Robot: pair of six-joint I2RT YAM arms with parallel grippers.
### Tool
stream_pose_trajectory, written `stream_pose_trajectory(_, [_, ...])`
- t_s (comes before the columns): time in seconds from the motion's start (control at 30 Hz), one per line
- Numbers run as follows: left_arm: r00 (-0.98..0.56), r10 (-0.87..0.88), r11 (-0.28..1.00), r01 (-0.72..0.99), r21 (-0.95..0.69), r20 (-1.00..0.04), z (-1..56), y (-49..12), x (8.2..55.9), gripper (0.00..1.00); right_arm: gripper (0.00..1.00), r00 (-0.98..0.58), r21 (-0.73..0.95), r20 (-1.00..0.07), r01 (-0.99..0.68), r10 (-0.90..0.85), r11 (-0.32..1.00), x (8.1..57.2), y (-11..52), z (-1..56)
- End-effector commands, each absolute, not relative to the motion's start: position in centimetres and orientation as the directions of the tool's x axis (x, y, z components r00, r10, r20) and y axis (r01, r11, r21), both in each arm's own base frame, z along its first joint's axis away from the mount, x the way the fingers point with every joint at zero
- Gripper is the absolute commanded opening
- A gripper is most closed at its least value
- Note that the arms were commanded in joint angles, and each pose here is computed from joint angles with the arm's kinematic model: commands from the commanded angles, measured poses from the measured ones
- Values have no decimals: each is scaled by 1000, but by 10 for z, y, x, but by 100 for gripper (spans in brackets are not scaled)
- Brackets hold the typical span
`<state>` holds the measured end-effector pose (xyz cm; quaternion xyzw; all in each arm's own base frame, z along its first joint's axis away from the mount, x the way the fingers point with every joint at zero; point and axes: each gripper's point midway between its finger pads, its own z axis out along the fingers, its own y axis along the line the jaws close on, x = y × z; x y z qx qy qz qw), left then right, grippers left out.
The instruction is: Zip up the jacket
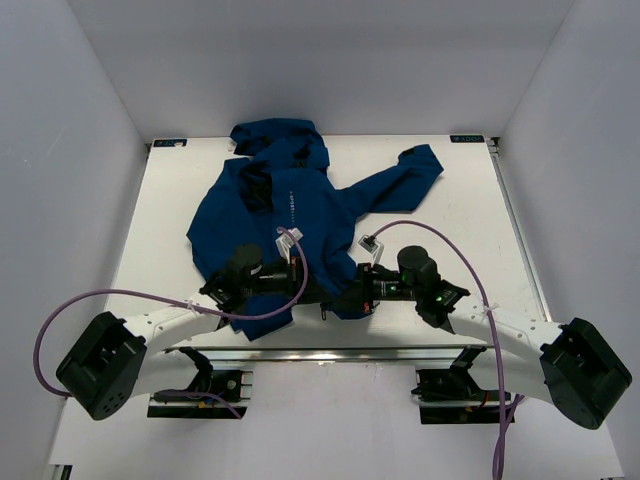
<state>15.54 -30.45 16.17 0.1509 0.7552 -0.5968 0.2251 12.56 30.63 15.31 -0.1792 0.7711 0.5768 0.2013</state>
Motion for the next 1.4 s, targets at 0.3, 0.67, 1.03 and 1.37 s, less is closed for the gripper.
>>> stream_pose_trajectory(0.3, [-813,-90,237,543,-806,-575,184,-303,160,0,18,-808,793,-587,-585,-42,168,126,316,181])
stream_pose_trajectory(0.67, [-827,-128,241,509,-826,-547,184,-303,163,0,43,-794,789,-603,-607,-71,96,121,323,189])
stream_pose_trajectory(1.03, [-828,-130,232,510,-828,-546,186,-304,161,0,29,-796,790,-604,-603,-28,111,132,328,192])
stream_pose_trajectory(1.37, [-826,-130,230,512,-827,-548,187,-301,156,0,4,-795,792,-606,-601,19,109,136,328,197])
